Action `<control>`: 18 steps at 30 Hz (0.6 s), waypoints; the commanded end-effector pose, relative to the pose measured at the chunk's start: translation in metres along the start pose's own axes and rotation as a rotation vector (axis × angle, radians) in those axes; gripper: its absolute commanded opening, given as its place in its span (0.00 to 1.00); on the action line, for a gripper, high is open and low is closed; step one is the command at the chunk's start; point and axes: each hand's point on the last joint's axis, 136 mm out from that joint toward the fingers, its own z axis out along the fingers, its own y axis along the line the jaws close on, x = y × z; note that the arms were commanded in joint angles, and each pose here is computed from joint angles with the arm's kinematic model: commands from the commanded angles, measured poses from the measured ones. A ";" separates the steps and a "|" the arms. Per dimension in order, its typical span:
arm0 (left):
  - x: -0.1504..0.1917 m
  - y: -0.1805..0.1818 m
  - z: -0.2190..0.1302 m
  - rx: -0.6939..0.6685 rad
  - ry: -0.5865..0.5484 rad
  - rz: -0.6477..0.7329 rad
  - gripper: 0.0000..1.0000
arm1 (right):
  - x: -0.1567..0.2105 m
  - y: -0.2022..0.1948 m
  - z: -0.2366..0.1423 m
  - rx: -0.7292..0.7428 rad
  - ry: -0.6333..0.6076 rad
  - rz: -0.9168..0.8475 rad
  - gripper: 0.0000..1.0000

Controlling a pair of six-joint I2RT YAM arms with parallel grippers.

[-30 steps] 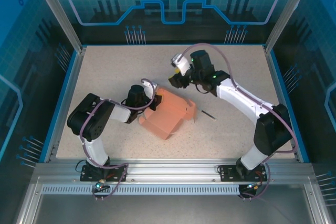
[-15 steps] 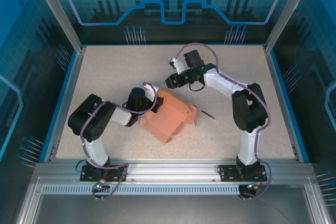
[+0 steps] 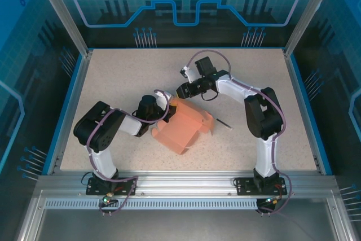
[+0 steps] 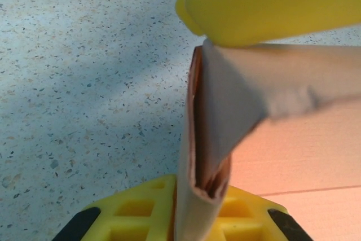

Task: Fold the paper box

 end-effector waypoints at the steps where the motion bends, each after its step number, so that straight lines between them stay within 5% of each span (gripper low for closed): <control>1: 0.000 -0.004 0.004 0.012 -0.005 0.031 0.17 | 0.019 -0.001 0.013 0.003 0.063 0.014 0.40; 18: 0.003 -0.003 0.006 0.007 0.001 0.034 0.21 | 0.039 -0.017 0.020 0.126 0.135 -0.011 0.37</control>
